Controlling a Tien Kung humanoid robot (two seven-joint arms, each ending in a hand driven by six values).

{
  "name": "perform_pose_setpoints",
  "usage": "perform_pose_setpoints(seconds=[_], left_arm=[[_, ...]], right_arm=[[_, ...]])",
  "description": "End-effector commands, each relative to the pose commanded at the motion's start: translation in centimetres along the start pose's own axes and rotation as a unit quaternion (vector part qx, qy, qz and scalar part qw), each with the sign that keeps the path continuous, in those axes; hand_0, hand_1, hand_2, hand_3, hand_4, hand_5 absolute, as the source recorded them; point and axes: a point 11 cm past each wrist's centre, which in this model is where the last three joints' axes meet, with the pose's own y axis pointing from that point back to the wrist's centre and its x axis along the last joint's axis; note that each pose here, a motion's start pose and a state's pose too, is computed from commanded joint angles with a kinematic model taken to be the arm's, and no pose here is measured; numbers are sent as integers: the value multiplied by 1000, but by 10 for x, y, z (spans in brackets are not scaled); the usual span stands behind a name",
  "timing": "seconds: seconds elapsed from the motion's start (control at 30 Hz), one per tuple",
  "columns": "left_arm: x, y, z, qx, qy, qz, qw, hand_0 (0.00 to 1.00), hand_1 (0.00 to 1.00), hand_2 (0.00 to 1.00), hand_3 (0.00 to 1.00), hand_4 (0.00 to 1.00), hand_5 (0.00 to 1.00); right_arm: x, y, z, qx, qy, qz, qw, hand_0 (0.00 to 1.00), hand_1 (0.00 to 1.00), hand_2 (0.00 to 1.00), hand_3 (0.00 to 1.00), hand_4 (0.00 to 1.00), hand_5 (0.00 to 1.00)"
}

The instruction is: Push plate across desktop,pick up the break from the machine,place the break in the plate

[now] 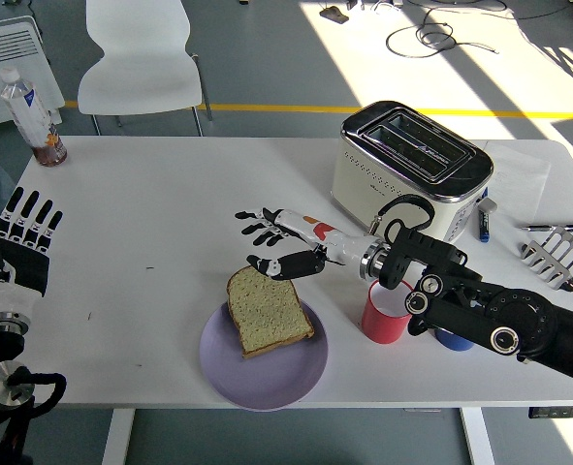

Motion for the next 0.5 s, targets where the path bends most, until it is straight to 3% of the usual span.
perform_pose_setpoints(seconds=[0.23, 0.5], left_arm=[[1, 2, 0, 0, -3, 0, 1000, 794, 805, 828, 795, 463, 998], [0, -1, 5, -6, -3, -1, 1000, 794, 804, 828, 795, 463, 998]], right_arm=[[14, 9, -13, 30, -37, 34, 998, 762, 753, 822, 916, 538, 260], [55, 48, -40, 104, -149, 109, 977, 752, 743, 792, 862, 574, 280]])
